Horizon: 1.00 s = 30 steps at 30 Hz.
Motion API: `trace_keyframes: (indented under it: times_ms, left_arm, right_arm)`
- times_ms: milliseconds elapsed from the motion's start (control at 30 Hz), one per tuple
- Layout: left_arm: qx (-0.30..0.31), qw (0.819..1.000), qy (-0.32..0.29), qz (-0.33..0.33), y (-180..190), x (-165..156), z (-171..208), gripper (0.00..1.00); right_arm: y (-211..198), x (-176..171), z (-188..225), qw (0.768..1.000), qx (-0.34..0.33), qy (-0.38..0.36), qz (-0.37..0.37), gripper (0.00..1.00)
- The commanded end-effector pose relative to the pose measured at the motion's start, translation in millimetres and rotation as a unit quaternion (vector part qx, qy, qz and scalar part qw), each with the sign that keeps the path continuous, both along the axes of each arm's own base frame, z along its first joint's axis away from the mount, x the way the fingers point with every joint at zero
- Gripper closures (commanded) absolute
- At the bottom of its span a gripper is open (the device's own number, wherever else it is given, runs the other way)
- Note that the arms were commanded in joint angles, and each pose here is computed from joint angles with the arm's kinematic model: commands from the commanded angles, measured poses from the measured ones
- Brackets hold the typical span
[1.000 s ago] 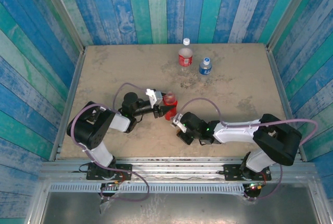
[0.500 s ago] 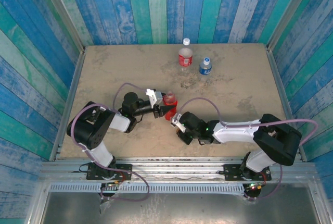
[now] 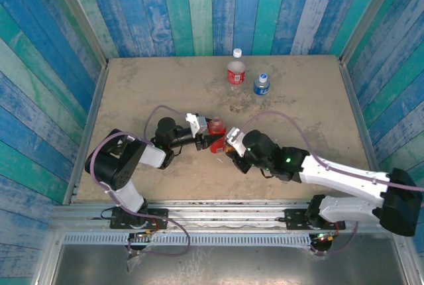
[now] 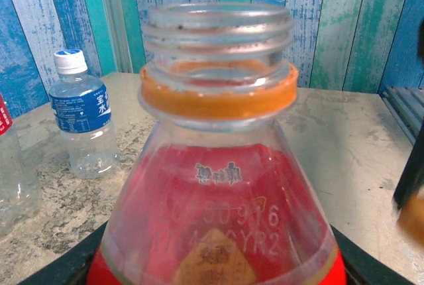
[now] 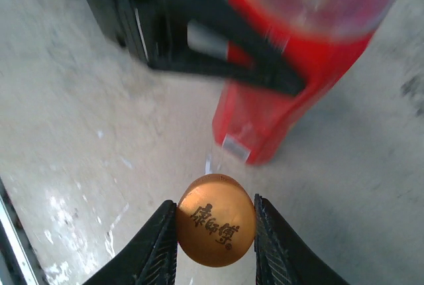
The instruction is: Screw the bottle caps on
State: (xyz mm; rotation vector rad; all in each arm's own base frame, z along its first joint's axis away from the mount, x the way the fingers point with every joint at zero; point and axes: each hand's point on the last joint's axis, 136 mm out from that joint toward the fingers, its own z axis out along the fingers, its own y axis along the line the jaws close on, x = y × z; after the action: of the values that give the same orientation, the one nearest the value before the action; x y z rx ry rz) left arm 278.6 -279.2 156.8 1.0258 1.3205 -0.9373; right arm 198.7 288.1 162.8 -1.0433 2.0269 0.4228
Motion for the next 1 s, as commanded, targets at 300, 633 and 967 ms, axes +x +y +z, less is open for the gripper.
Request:
trace_keyframes:
  times_ms: [300,633,967]
  left_arm:
    - [0.013,1.0,0.008,-0.005,-0.4,-3.7,-6.6,0.41]
    - [0.018,1.0,0.01,-0.009,-1.9,-3.2,-10.8,0.4]
    - [0.019,1.0,0.016,-0.011,-2.9,-2.2,-13.1,0.39]
  right_arm:
    - [21.3,37.3,91.8,0.997,0.032,-0.063,0.018,0.7]
    - [28.2,71.1,93.8,0.998,0.036,0.051,-0.029,0.69]
    - [39.1,71.4,65.2,0.993,-0.01,0.113,-0.019,0.69]
